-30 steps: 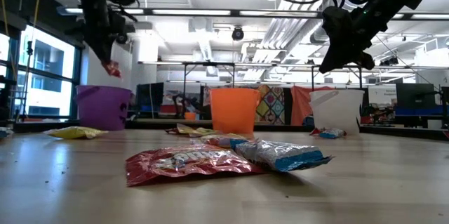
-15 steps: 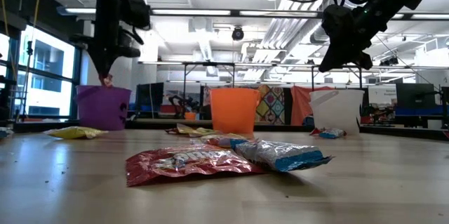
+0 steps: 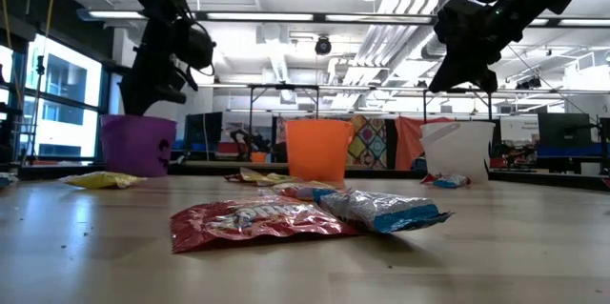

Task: Organize candy in baskets
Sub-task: Put the red candy into the violet bucket

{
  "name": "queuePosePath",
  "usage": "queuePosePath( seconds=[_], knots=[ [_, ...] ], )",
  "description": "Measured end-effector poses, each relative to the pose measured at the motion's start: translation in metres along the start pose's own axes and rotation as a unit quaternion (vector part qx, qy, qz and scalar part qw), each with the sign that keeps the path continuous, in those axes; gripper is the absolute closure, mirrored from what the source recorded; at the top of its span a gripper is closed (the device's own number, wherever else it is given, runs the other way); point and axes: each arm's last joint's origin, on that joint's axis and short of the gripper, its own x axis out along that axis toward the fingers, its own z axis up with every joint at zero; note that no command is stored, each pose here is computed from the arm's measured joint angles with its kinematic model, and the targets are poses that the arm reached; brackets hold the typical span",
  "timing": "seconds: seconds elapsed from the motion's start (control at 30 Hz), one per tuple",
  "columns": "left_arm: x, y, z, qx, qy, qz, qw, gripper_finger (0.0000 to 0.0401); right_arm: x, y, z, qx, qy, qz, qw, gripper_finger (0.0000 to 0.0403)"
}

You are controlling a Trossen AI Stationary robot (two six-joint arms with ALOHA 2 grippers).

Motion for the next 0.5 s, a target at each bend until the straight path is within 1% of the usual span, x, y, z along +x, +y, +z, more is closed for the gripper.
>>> queuePosePath(
  seconds=[0.33, 0.4, 0.5],
  knots=[
    [0.03, -0.001, 0.024, 0.012, 0.026, 0.003, 1.0, 0.0386, 0.0, 0.0, 0.0, -0.004, 0.001, 0.002, 1.0, 0.0403],
    [0.033, -0.004, 0.027, 0.015, 0.021, -0.01, 1.0, 0.0386, 0.0, 0.0, 0.0, -0.001, 0.001, 0.002, 1.0, 0.0403],
    [0.034, -0.007, 0.032, 0.005, 0.004, -0.027, 1.0, 0.0386, 0.0, 0.0, 0.0, 0.0, 0.001, 0.002, 1.0, 0.0403]
  ],
)
